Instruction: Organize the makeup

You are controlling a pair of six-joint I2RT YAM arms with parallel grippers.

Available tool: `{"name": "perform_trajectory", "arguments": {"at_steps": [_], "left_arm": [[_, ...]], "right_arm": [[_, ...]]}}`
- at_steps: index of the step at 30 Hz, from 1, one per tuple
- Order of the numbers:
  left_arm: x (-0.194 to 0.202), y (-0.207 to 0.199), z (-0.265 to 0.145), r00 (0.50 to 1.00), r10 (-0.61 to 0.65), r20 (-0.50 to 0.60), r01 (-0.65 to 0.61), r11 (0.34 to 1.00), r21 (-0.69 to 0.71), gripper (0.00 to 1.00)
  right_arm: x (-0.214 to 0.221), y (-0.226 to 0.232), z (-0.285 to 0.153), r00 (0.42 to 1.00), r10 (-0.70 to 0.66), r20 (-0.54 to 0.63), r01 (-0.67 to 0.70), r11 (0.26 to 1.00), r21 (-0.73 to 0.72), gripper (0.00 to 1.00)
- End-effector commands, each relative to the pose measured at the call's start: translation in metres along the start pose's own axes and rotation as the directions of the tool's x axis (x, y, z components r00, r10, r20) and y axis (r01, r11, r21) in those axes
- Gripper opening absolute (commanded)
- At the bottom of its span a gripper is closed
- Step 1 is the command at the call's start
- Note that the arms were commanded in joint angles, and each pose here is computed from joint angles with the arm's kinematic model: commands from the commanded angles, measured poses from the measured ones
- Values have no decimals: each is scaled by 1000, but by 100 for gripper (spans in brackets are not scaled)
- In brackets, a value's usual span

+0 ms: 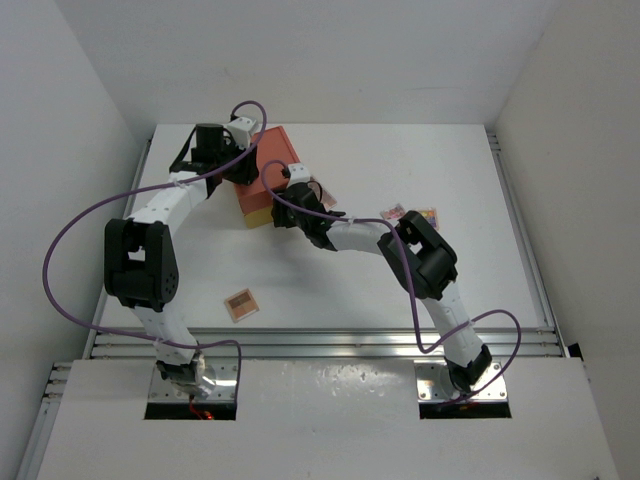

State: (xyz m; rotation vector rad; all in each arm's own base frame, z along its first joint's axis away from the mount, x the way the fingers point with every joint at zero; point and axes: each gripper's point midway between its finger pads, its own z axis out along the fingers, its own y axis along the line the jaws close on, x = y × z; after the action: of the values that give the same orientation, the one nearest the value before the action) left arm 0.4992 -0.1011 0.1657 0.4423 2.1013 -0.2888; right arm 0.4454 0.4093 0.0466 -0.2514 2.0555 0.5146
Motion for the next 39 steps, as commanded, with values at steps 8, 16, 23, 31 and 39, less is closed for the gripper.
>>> {"name": "perform_trajectory", "arguments": {"at_steps": [8,16,23,31,39], "left_arm": [[57,-21,7,979,-89,-183,102,993,63,40],[58,-21,5,979,-89,-183,102,993,63,40],[58,-21,5,979,-90,-183,103,993,63,40],[58,-21,5,979,-90,-183,103,993,63,40],[58,-21,5,979,-90,-183,103,993,63,40]], "right_arm": [[-19,15,19,998,1,63,-1,1000,-11,46],[-29,9,23,995,-28,100,26,999,21,37],[-36,10,25,989,-77,125,76,997,16,35],[-33,5,25,988,-96,123,93,995,30,0],[-35,5,14,977,-161,137,162,987,8,0]]}}
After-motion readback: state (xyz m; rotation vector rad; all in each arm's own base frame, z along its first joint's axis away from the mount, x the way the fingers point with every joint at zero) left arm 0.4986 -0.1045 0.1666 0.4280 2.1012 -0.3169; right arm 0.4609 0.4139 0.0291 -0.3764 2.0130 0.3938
